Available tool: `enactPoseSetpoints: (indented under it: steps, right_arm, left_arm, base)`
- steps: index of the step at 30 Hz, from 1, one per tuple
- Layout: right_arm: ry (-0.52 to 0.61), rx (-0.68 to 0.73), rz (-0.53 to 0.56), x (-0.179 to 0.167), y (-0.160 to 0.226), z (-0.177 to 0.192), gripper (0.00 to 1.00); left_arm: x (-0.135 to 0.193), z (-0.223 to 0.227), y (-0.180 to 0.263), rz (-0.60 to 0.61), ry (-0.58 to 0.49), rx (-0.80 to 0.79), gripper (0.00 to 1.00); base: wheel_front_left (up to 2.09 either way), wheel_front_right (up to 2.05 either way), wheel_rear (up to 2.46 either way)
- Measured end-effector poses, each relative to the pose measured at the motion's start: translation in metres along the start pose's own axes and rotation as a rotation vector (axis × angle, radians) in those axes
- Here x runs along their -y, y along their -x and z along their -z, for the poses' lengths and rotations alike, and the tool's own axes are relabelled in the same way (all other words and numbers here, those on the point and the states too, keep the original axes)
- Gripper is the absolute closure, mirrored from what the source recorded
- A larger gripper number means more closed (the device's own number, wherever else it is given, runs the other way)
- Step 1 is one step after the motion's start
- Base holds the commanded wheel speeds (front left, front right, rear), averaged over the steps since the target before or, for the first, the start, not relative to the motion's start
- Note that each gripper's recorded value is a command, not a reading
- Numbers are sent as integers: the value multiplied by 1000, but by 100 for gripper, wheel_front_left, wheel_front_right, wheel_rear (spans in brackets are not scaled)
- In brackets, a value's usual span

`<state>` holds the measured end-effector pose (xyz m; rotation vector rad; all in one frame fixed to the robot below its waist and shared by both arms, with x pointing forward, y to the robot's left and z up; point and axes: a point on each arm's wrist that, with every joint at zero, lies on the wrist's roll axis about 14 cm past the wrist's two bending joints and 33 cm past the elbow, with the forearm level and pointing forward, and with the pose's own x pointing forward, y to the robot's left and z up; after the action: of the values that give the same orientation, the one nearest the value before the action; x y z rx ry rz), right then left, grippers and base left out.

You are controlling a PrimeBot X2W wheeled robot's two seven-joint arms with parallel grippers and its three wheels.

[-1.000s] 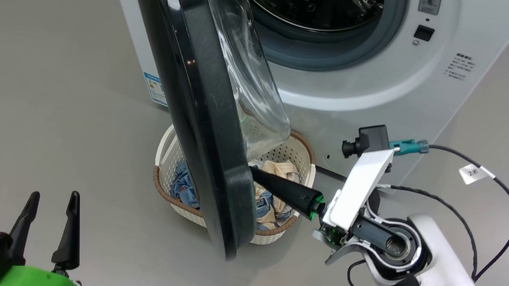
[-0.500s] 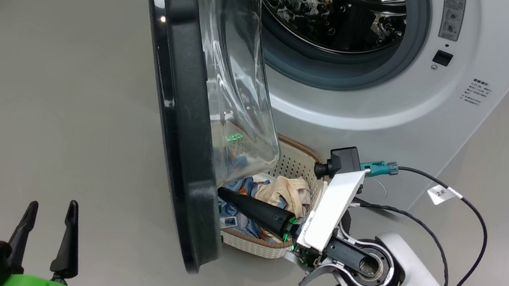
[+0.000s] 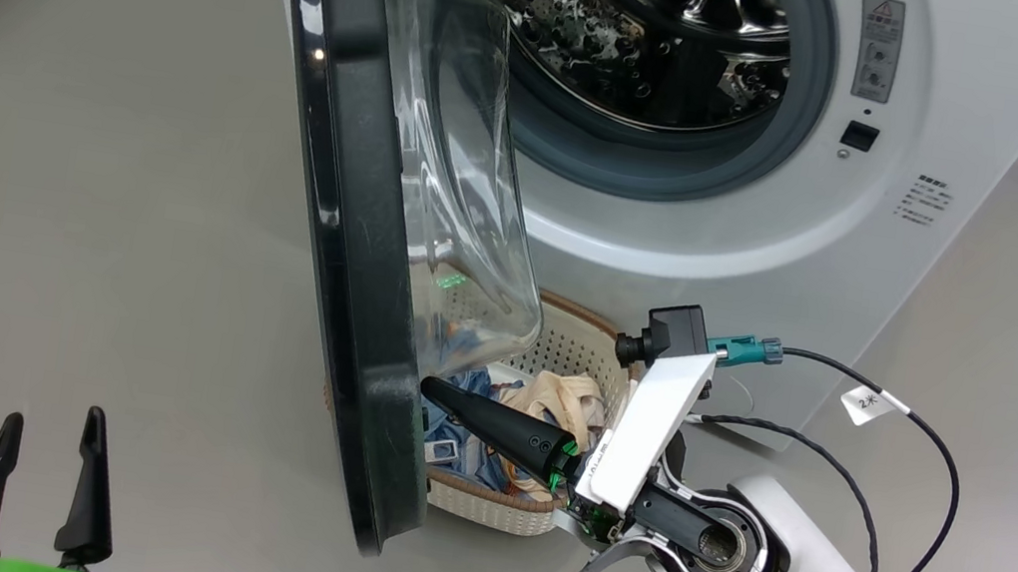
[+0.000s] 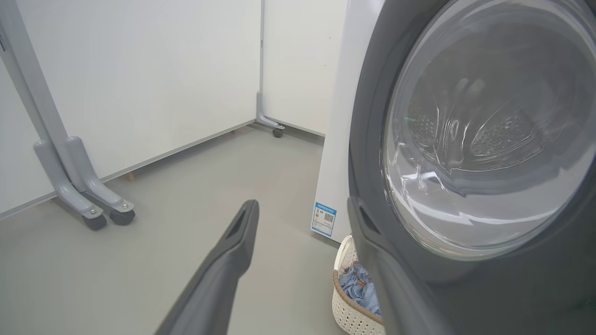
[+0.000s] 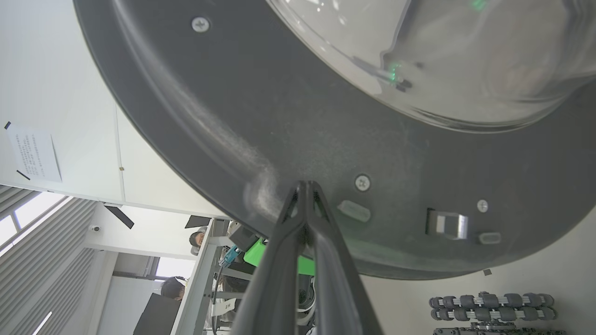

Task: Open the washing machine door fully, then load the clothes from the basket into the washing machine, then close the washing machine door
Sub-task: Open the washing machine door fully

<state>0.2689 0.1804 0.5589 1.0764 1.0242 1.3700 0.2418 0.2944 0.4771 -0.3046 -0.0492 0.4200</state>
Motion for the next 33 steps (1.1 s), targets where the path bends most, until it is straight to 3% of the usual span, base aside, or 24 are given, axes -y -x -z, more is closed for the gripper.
enactPoseSetpoints:
  steps: [2,4,5,6,7,8,13,24,33]
  right_arm:
    - [11,17,1,-2,1,-2,100]
    - [40,42,12,-4,3,-5,55]
    - [53,57,17,-4,5,-8,42]
    - [65,79,20,-5,7,-12,16]
    - [85,100,27,-6,9,-16,16]
    - [104,119,33,-7,12,-20,0]
    - [231,234,69,-14,30,-41,0]
    - [568,531,282,-6,116,-100,0]
    - [869,693,574,26,208,-111,0]
  left_arm:
    - [-1,-1,1,-1,-2,4,0]
    - [-4,-2,2,-6,-8,8,0]
    - [-5,-3,2,-6,-8,10,0]
    - [-5,-3,2,-4,-8,11,0]
    - [-5,-3,2,-3,-10,11,0]
    - [-6,-3,2,-3,-14,9,0]
    - [-8,-2,2,-2,-25,5,0]
    - [14,5,-7,77,-37,-15,0]
    - [19,4,-16,100,-47,-15,0]
  base:
    - [0,0,0]
    - [0,0,0]
    - [0,0,0]
    - [0,0,0]
    - [0,0,0]
    - [0,0,0]
    - [0,0,0]
    - [0,0,0]
    - [0,0,0]
